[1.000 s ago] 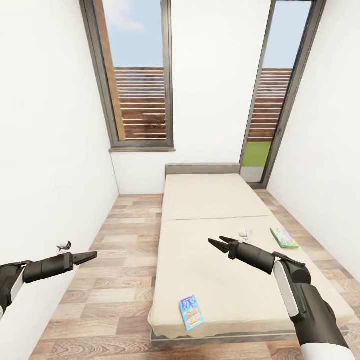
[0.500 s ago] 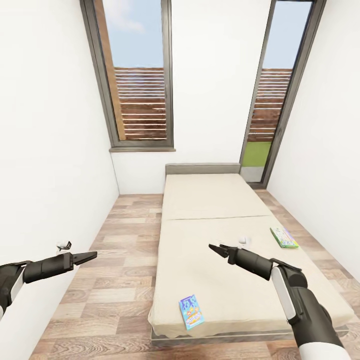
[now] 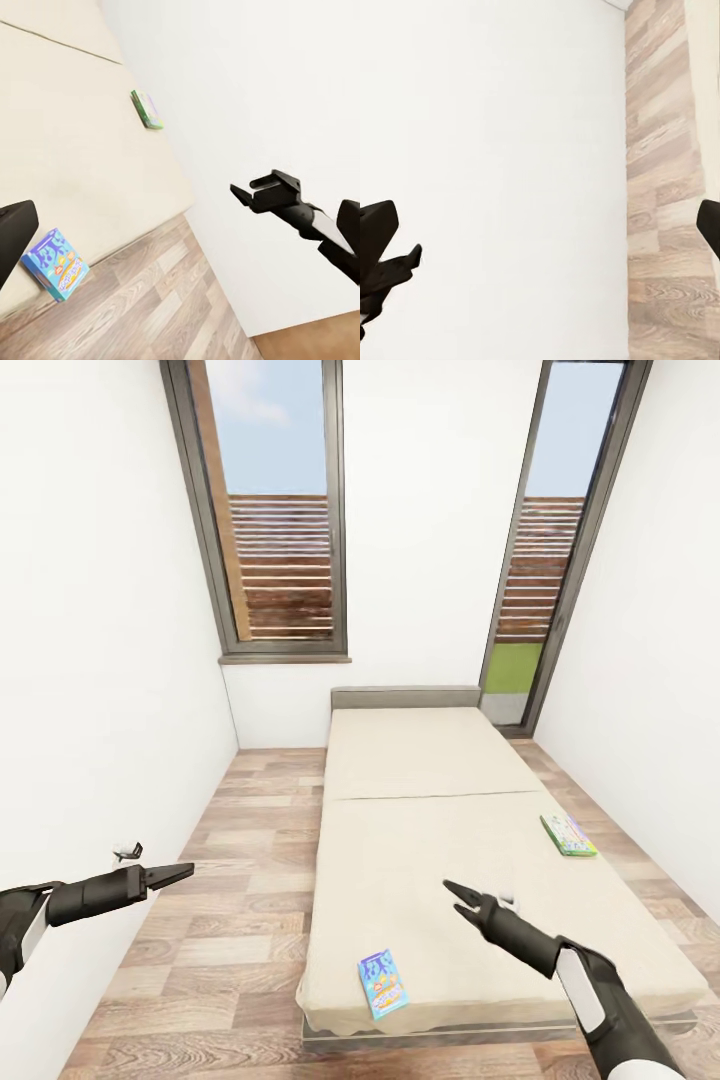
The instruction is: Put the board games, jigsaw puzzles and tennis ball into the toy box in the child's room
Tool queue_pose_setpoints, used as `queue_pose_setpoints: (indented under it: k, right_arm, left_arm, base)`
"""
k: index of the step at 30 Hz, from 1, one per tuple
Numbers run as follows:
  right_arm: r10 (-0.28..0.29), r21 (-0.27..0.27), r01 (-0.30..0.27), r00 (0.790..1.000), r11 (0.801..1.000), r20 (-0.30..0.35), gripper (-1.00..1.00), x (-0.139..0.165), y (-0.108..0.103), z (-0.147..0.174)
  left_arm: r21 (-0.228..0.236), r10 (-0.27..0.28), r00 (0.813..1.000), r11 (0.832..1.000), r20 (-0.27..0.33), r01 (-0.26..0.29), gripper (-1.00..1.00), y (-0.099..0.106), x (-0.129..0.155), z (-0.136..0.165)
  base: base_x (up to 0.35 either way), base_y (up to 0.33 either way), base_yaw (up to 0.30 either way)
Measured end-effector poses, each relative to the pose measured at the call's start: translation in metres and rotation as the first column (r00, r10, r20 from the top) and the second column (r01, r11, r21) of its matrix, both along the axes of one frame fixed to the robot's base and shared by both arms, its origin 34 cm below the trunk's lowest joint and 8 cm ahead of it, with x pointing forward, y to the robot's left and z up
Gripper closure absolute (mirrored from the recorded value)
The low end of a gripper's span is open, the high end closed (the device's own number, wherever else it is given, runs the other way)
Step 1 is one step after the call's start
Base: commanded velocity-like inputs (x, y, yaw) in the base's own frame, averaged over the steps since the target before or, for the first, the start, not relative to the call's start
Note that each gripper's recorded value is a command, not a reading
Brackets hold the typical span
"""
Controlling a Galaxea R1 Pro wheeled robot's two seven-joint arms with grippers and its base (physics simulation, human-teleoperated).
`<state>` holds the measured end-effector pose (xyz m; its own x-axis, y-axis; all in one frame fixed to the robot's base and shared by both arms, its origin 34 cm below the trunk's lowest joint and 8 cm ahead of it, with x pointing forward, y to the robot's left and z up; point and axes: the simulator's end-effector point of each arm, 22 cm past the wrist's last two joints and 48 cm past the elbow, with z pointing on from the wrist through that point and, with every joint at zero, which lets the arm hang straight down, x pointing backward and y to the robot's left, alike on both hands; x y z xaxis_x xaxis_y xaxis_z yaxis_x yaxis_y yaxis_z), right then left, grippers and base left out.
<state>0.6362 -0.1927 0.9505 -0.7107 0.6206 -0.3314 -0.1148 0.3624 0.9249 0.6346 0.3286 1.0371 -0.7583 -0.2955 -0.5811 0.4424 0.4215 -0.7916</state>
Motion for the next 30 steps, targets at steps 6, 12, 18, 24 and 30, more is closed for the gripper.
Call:
queue_pose_setpoints:
  k: [6, 12, 18, 24, 30]
  right_arm:
    - [-0.026, 0.050, 0.032, 0.991, 0.998, -0.130, -1.00, -0.022, -0.009, -0.044]
    - [-0.024, 0.060, 0.035, 0.983, 0.998, -0.183, -1.00, -0.034, -0.007, -0.062]
    - [-0.041, 0.054, 0.056, 0.971, 0.997, -0.233, -1.00, -0.050, -0.004, -0.090]
    - [-0.044, 0.077, 0.077, 0.931, 0.994, -0.361, -1.00, -0.086, 0.007, -0.131]
    - [-0.043, 0.089, 0.088, 0.908, 0.992, -0.416, -1.00, -0.097, 0.016, -0.146]
  left_arm:
    - [-0.001, 0.000, 1.000, 1.000, 0.000, 0.000, -1.00, -0.001, 0.000, 0.000]
    - [-0.001, 0.000, 1.000, 1.000, 0.000, 0.000, -1.00, 0.000, 0.000, 0.000]
    - [-0.001, 0.000, 1.000, 1.000, -0.001, 0.000, -1.00, 0.000, 0.000, 0.000]
    - [-0.004, 0.000, 1.000, 1.000, -0.003, 0.000, -1.00, -0.001, 0.000, 0.000]
    - [-0.025, -0.010, 1.000, 1.000, -0.014, 0.010, -1.00, -0.012, 0.002, -0.003]
  base:
    - [0.000, 0.000, 0.000]
    - [0.000, 0.000, 0.000]
    - [0.000, 0.000, 0.000]
    - [0.000, 0.000, 0.000]
    - [0.000, 0.000, 0.000]
